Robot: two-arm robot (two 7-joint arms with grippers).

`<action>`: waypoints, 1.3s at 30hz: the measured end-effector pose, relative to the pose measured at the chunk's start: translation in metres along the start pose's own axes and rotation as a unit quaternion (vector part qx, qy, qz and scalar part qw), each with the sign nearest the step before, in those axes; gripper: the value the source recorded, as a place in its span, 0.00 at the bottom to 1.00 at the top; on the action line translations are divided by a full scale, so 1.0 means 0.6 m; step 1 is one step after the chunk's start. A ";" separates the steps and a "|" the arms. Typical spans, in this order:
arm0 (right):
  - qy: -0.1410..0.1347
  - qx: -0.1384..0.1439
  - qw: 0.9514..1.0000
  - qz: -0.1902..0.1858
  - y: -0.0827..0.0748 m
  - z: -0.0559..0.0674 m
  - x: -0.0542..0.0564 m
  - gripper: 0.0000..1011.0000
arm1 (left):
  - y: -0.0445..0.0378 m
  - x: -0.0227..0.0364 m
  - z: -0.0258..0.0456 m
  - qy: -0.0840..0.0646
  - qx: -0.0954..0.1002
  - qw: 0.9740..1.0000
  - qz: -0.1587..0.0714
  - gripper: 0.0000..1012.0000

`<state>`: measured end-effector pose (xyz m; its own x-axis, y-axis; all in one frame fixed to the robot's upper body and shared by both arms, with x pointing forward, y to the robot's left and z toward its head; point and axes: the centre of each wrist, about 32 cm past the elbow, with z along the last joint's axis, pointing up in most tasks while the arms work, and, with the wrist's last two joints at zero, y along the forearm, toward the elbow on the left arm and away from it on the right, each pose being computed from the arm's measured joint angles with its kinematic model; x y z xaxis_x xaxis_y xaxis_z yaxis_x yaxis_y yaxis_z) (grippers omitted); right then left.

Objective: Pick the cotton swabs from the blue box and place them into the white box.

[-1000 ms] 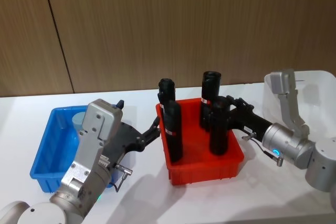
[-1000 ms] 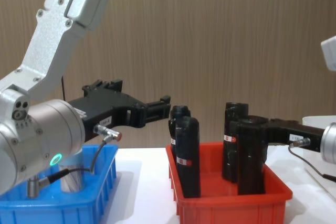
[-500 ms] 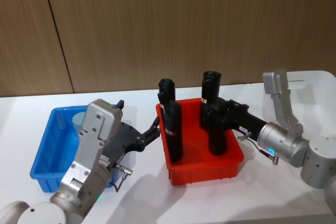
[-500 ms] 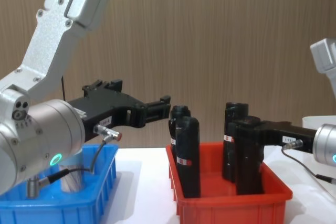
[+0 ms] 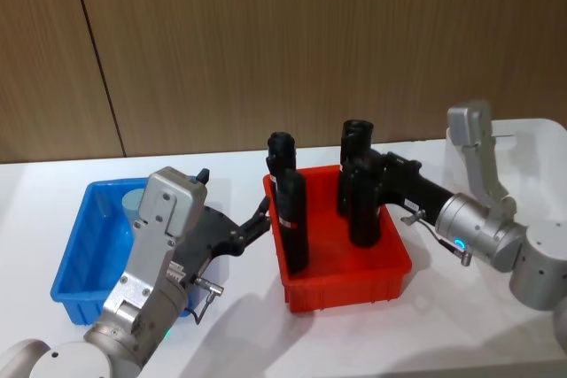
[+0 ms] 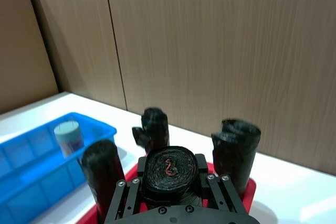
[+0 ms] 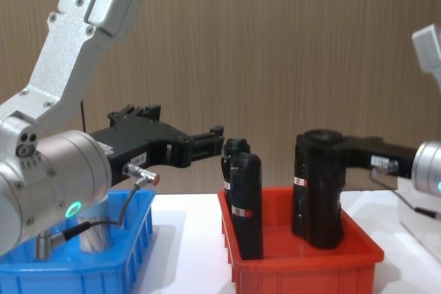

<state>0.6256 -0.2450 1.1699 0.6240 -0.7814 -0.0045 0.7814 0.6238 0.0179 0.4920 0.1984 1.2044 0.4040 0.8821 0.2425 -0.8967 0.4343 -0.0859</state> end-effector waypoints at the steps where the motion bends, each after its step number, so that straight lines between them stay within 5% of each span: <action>1: -0.001 0.002 1.000 -0.001 -0.001 0.004 -0.001 0.51 | 0.000 0.0000 0.000 0.000 0.000 1.000 0.000 0.99; 22: -0.058 0.061 0.992 -0.092 -0.071 0.140 -0.022 0.51 | 0.000 0.0000 0.000 0.000 0.000 1.000 0.000 0.99; 39: -0.091 0.045 0.975 -0.200 -0.142 0.181 -0.007 0.51 | 0.000 0.0000 0.000 0.000 0.000 1.000 0.000 0.99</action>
<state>0.5551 -0.2966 1.2770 0.2514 -0.9565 0.1480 0.9523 0.2718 0.1390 0.4920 0.1984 1.2044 0.4040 0.8821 0.2424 -0.8967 0.4343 -0.0860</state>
